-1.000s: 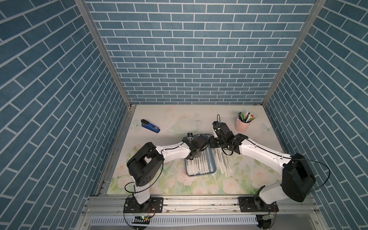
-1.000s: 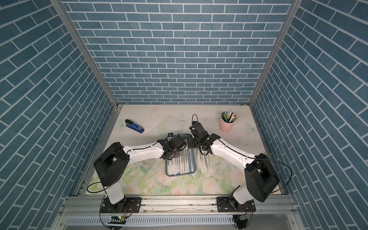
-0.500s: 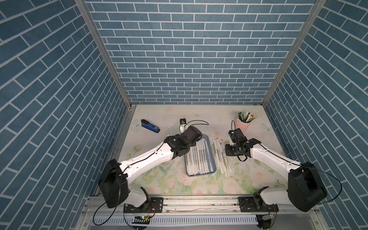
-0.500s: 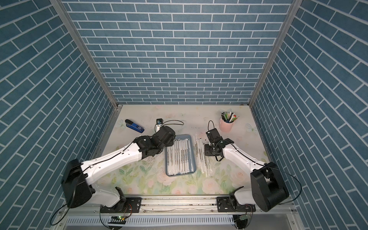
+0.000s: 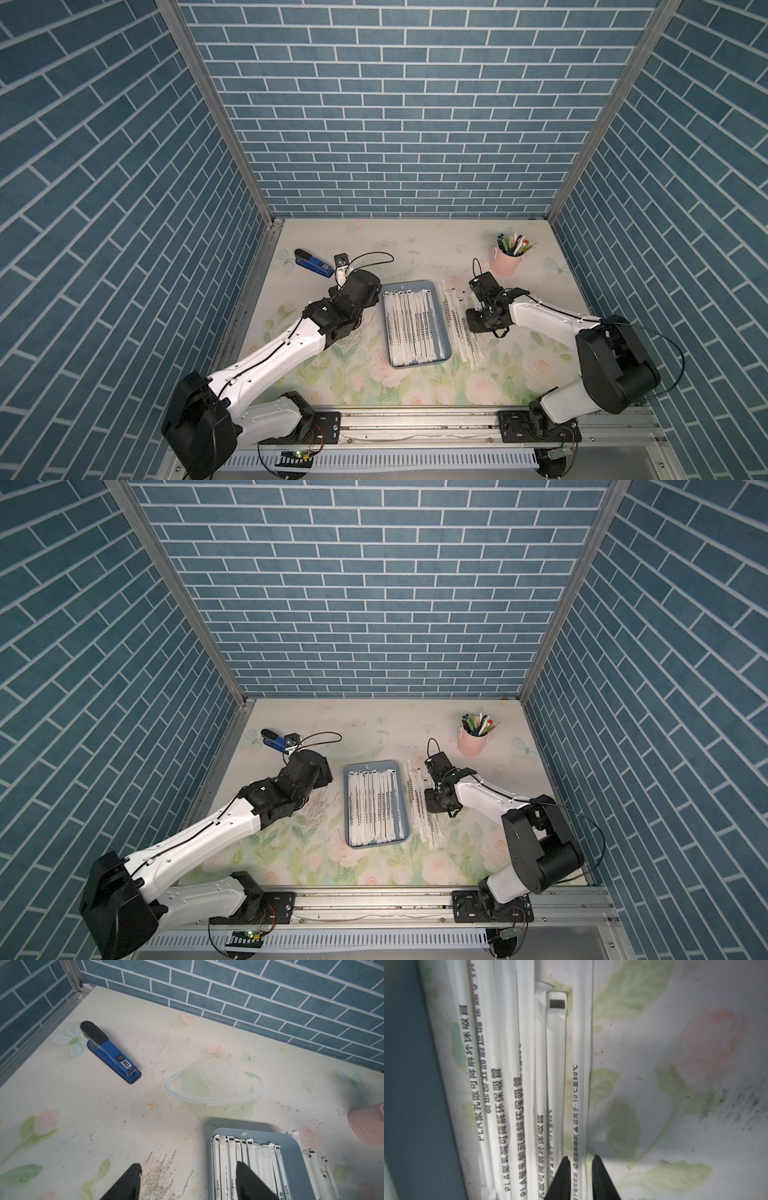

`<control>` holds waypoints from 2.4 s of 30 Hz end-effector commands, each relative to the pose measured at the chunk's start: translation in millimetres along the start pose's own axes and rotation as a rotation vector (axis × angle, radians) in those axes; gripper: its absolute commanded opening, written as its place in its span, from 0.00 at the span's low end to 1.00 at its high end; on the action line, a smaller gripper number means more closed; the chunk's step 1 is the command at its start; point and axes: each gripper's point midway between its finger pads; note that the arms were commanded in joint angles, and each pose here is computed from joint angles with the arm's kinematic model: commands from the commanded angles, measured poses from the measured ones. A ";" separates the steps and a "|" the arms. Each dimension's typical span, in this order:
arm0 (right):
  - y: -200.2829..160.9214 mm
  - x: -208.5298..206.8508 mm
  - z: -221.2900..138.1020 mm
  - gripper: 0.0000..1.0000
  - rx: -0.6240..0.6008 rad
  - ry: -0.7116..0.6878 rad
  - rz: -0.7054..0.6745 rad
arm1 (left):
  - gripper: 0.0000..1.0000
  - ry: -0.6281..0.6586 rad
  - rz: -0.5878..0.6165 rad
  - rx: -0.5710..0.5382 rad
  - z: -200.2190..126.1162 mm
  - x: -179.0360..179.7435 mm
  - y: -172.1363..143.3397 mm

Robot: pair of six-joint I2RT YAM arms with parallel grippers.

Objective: Put the straws into the storage box
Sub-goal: Pick up the straw from the center of the board, then place the straw in the storage box.

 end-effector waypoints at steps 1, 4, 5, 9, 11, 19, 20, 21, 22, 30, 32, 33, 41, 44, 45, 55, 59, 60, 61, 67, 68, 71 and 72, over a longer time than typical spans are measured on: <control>1.7 -1.4 6.2 0.22 -0.006 -0.012 -0.026 | 0.74 -0.036 0.011 0.028 5.9 -7.5 -10.0; 1.0 -1.8 11.2 0.22 -0.002 -0.016 -0.022 | 0.74 -0.045 0.015 0.030 7.8 -10.4 -10.6; 0.4 -2.0 13.4 0.21 0.003 -0.017 -0.020 | 0.74 -0.046 0.018 0.031 8.5 -11.1 -10.6; -3.7 -5.4 20.1 0.16 0.014 -0.033 -0.016 | 0.74 -0.049 0.033 0.039 10.8 -14.1 -11.4; -7.4 -7.6 22.4 0.13 0.023 -0.041 -0.015 | 0.74 -0.053 0.034 0.042 11.1 -14.7 -12.4; 6.6 -5.6 -4.2 0.03 -0.025 -0.042 -0.013 | 0.74 -0.048 0.035 0.040 12.3 -15.0 -11.6; 9.5 -5.3 -9.2 0.03 -0.034 -0.043 -0.013 | 0.74 -0.048 0.034 0.039 12.2 -15.2 -11.0; 11.3 -4.1 -14.7 0.03 -0.041 -0.044 -0.015 | 0.74 -0.045 0.034 0.036 12.2 -14.8 -10.5; 13.9 -1.6 -20.4 0.03 -0.051 -0.041 -0.013 | 0.74 -0.044 0.033 0.033 11.7 -14.6 -9.5; 36.0 66.4 -71.6 0.01 -0.186 0.037 0.046 | 0.74 -0.031 0.034 0.030 9.4 -7.5 -12.8; 42.1 95.3 -83.3 0.01 -0.227 0.090 0.084 | 0.74 -0.029 0.034 0.027 8.1 -5.2 -13.4; 44.6 110.8 -87.2 0.00 -0.249 0.119 0.107 | 0.74 -0.026 0.034 0.024 7.0 -3.7 -13.1; 33.5 193.3 -55.6 0.01 -0.250 0.198 0.113 | 0.74 -0.029 0.032 -0.019 -6.1 10.1 -3.0; 23.2 211.8 -42.8 0.01 -0.221 0.200 0.079 | 0.74 -0.038 0.036 -0.026 -7.1 12.1 -0.4; 19.9 214.7 -36.7 0.01 -0.208 0.192 0.075 | 0.74 -0.042 0.037 -0.024 -6.9 11.8 -0.6; 9.2 221.8 -4.5 0.04 -0.142 0.176 0.063 | 0.74 -0.084 0.030 -0.009 -2.7 4.0 -6.9; 7.6 226.1 1.8 0.06 -0.121 0.185 0.055 | 0.74 -0.081 0.041 -0.003 -1.7 4.8 -8.7; 7.7 226.7 2.9 0.06 -0.117 0.187 0.054 | 0.74 -0.081 0.042 -0.003 -1.7 4.8 -8.7; 7.6 226.7 3.9 0.07 -0.115 0.186 0.053 | 0.74 -0.081 0.042 -0.003 -1.8 5.0 -8.8; 6.4 224.4 6.9 0.15 -0.101 0.186 0.056 | 0.74 -0.082 0.039 -0.002 -1.3 4.9 -9.8; 7.1 225.0 5.8 0.16 -0.103 0.189 0.054 | 0.74 -0.083 0.038 -0.001 -1.3 4.9 -10.2; 10.1 226.0 -1.0 0.19 -0.114 0.198 0.052 | 0.74 -0.083 0.038 -0.001 -1.3 4.8 -10.1; 11.6 226.7 -4.4 0.20 -0.118 0.203 0.052 | 0.74 -0.084 0.038 0.000 -1.4 4.7 -10.2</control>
Point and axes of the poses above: each gripper's point midway between its finger pads, its own z axis out along the fingers, its own x axis along the line the jaws close on, y = z × x, and after that the axes turned 4 degrees about z, right-handed
